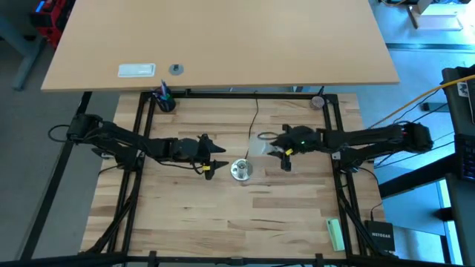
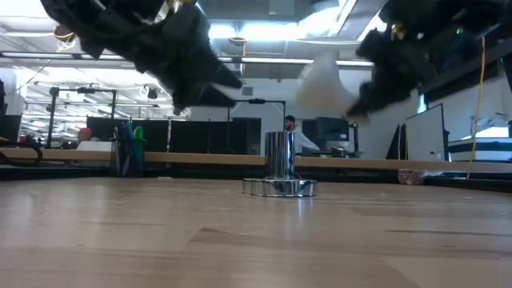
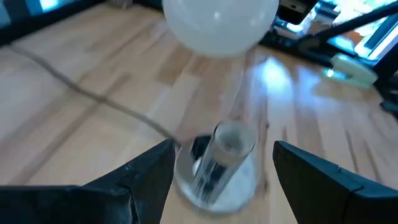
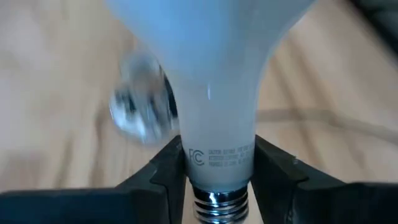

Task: Screw lightbulb
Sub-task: Insert the lightbulb into the lamp

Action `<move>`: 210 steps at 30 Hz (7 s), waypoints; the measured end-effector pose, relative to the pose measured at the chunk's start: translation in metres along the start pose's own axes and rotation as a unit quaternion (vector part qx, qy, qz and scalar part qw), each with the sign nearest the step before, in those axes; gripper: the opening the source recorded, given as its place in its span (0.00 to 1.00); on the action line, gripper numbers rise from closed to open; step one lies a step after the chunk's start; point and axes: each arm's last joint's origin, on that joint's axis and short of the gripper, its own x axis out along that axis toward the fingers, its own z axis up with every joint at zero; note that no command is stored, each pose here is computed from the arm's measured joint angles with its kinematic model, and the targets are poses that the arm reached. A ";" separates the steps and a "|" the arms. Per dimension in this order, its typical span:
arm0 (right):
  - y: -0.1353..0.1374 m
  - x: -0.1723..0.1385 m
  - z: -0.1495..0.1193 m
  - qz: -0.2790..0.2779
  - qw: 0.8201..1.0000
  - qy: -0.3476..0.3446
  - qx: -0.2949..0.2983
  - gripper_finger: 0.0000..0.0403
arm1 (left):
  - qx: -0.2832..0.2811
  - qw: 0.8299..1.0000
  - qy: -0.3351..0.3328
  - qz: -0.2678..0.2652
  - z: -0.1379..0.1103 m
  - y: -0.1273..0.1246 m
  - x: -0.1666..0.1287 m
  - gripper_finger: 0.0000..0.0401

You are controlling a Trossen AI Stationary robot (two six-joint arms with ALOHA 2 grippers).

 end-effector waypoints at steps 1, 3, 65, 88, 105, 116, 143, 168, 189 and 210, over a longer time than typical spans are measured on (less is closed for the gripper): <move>0.000 -0.003 0.005 0.000 1.000 -0.027 0.005 0.35 | 0.002 1.000 -0.007 -0.002 0.005 -0.002 0.001 0.65; 0.000 -0.005 0.016 0.001 0.997 -0.079 0.016 0.35 | 0.007 1.000 -0.023 -0.007 0.016 -0.005 0.002 0.65; 0.020 0.016 0.056 0.108 0.965 -0.236 0.034 0.79 | 0.058 0.975 -0.211 -0.036 0.099 -0.028 0.043 0.37; 0.046 0.091 -0.065 0.086 0.991 -0.097 -0.022 0.84 | 0.033 0.972 -0.157 0.174 0.051 -0.109 0.001 0.37; 0.040 0.152 -0.070 0.085 0.987 -0.135 -0.034 0.80 | -0.016 0.960 -0.171 0.220 0.033 -0.119 0.003 0.37; 0.037 0.155 -0.067 0.055 0.989 -0.137 -0.034 0.44 | -0.001 0.956 -0.158 0.248 0.032 -0.110 0.007 0.37; 0.036 0.090 0.010 0.071 0.982 -0.167 0.045 0.44 | -0.018 0.963 -0.235 0.127 0.055 -0.071 0.057 0.37; 0.037 0.090 0.006 0.078 0.986 -0.146 0.022 0.44 | -0.014 0.982 -0.147 0.121 0.025 -0.064 0.080 0.36; 0.036 0.091 -0.001 0.058 0.992 -0.115 0.017 0.44 | 0.015 0.991 -0.083 0.100 0.011 -0.063 0.091 0.35; 0.035 0.115 -0.021 0.038 0.993 -0.105 0.030 0.44 | 0.013 0.991 -0.059 0.115 -0.003 -0.052 0.093 0.34</move>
